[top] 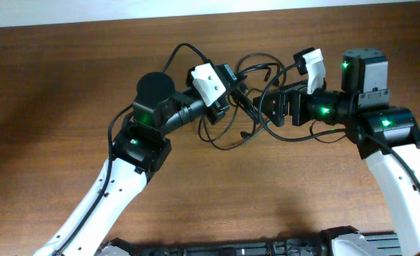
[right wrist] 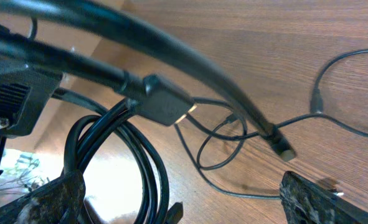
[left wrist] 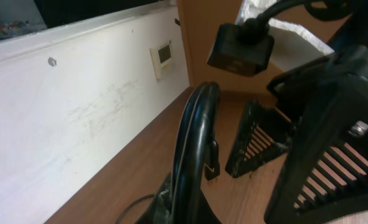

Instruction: Untangle cables

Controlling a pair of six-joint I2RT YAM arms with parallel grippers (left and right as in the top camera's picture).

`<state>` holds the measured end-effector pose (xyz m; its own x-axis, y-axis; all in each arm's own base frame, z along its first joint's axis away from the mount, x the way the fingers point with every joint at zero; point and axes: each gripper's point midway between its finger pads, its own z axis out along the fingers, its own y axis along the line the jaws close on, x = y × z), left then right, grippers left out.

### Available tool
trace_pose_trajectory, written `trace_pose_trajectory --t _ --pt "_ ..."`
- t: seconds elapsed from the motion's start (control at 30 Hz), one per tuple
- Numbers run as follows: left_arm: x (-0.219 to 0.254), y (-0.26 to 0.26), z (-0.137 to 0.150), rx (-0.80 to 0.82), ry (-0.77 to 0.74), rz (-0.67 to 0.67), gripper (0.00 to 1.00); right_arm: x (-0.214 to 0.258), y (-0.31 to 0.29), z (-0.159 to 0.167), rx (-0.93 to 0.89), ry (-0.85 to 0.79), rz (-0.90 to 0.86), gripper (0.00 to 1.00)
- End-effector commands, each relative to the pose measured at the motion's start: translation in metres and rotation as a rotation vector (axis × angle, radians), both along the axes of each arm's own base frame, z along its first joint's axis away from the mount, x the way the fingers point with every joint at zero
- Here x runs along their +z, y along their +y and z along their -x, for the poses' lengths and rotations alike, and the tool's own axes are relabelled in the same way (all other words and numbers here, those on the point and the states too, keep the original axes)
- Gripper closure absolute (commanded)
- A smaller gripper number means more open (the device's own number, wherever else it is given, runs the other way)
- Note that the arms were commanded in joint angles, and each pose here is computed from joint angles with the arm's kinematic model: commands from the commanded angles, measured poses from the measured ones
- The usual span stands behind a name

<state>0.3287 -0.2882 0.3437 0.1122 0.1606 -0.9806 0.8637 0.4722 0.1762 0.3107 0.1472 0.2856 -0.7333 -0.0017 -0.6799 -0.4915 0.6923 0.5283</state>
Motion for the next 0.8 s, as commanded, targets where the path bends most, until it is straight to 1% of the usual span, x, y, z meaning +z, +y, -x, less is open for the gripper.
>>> trace_pose_trajectory --t 0.0,0.3,0.57,0.6,0.63,0.67,0.73,0.77 --pt "0.018 0.003 0.0 0.014 -0.016 0.042 1.0 0.007 0.005 0.01 0.043 -0.012 -0.029 0.03" --pt "0.017 0.003 0.0 0.014 -0.015 0.042 1.0 0.009 0.023 0.022 0.118 -0.012 -0.045 0.03" --pt "0.018 0.001 0.005 -0.015 0.015 0.062 1.0 0.006 0.022 0.017 0.09 -0.027 -0.004 0.04" --pt "0.018 0.001 0.005 -0.015 0.015 0.063 1.0 0.006 0.022 0.016 0.088 -0.029 -0.002 0.11" --pt "0.019 0.001 0.004 -0.014 0.014 0.063 1.0 0.006 0.022 0.016 0.088 -0.028 -0.002 0.38" --pt "0.019 0.001 0.004 -0.014 0.014 0.063 1.0 0.005 0.022 0.016 0.088 -0.027 -0.002 0.58" --pt "0.019 0.001 0.004 -0.01 0.014 0.064 1.0 0.005 0.022 0.017 0.088 -0.027 -0.002 0.79" --pt "0.019 0.001 0.004 -0.009 0.017 0.066 1.0 0.005 0.022 0.017 0.088 -0.025 -0.002 0.93"
